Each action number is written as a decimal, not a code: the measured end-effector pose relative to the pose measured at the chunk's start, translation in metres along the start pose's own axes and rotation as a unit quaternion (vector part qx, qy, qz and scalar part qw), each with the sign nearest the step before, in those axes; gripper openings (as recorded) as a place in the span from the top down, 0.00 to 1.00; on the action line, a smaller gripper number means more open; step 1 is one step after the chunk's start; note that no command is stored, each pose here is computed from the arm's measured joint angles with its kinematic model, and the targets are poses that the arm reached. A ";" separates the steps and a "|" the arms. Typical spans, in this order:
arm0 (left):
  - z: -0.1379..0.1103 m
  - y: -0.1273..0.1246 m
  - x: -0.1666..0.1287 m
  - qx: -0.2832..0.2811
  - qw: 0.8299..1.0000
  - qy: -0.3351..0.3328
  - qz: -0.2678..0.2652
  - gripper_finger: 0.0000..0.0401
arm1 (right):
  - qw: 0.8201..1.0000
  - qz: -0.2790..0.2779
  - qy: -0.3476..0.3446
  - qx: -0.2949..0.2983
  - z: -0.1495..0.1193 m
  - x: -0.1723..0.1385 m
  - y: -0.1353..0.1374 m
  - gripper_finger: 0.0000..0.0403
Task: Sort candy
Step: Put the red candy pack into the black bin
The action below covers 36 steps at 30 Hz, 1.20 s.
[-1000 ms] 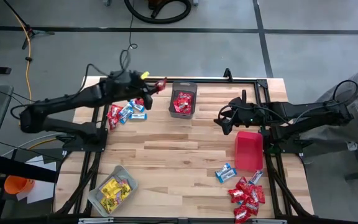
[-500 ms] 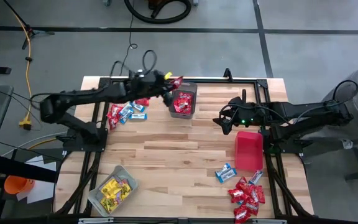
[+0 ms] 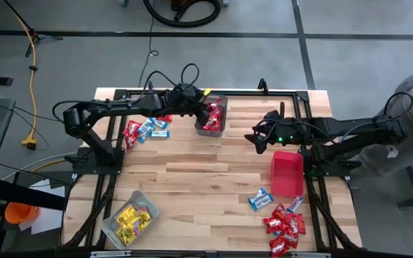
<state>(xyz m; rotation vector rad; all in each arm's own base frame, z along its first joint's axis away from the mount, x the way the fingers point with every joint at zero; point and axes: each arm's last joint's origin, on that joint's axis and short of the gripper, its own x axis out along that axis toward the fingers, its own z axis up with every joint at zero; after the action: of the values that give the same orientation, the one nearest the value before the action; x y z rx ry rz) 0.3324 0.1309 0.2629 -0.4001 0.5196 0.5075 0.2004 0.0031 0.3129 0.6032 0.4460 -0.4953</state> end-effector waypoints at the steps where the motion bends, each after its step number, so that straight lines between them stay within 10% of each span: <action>1: 0.000 0.000 -0.001 -0.001 1.000 0.001 0.002 0.66 | 1.000 0.002 -0.002 0.001 0.000 0.000 0.000 0.31; 10: 0.008 -0.002 -0.018 -0.026 1.000 -0.013 -0.009 0.42 | 1.000 0.002 -0.003 0.000 0.001 0.000 0.000 0.31; 27: 0.003 0.015 -0.015 -0.257 0.965 0.039 -0.009 0.42 | 1.000 0.007 -0.008 0.008 0.002 0.000 0.001 0.31; 31: 0.006 0.013 -0.016 -0.232 0.972 0.026 -0.017 0.42 | 0.999 0.026 -0.035 0.020 0.008 0.001 0.005 0.31; 36: 0.028 -0.005 -0.043 -0.177 0.972 -0.031 -0.152 0.42 | 0.997 0.046 -0.052 0.022 0.011 0.000 0.010 0.31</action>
<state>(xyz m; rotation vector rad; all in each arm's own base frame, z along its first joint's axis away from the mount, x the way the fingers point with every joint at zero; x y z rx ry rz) 0.3130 0.1257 0.3104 -0.7901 0.2969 0.3133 0.2089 0.0034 0.3245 0.6350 0.3079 -0.4483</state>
